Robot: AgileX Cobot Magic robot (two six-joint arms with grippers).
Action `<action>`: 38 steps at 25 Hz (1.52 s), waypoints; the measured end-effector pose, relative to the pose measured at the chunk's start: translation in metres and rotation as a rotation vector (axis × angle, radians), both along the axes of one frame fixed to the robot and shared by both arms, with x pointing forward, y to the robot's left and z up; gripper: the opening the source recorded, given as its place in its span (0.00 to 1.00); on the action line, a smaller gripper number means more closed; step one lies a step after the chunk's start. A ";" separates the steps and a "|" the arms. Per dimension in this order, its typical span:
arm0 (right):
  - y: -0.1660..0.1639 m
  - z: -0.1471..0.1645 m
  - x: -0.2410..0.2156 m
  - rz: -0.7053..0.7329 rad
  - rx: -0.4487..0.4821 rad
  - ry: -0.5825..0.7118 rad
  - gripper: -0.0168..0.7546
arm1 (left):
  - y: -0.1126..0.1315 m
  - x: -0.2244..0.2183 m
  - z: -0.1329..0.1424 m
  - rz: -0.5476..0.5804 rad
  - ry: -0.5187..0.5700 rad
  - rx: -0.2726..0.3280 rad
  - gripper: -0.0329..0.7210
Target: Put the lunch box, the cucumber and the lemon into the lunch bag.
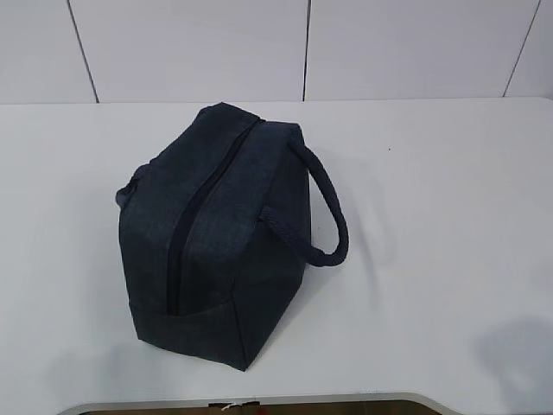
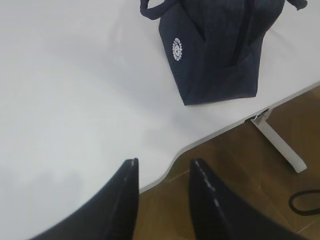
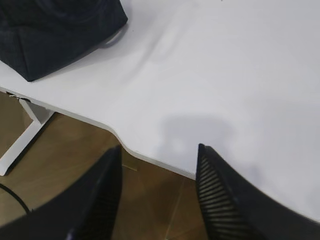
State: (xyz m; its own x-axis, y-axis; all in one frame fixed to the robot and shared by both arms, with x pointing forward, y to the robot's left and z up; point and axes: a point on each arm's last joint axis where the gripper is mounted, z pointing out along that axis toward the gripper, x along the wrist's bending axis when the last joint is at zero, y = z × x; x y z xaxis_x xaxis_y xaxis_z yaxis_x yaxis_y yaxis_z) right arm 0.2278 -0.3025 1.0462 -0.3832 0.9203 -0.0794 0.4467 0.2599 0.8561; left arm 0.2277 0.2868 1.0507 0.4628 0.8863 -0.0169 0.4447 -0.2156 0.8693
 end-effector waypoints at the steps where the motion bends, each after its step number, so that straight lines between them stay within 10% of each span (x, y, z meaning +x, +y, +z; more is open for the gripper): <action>1: 0.000 0.000 0.000 0.000 0.000 0.000 0.53 | 0.000 0.000 0.000 0.002 -0.001 0.003 0.36; 38: -0.005 0.000 0.000 -0.369 -0.052 -0.014 0.53 | 0.000 0.003 0.000 0.200 -0.003 0.018 0.36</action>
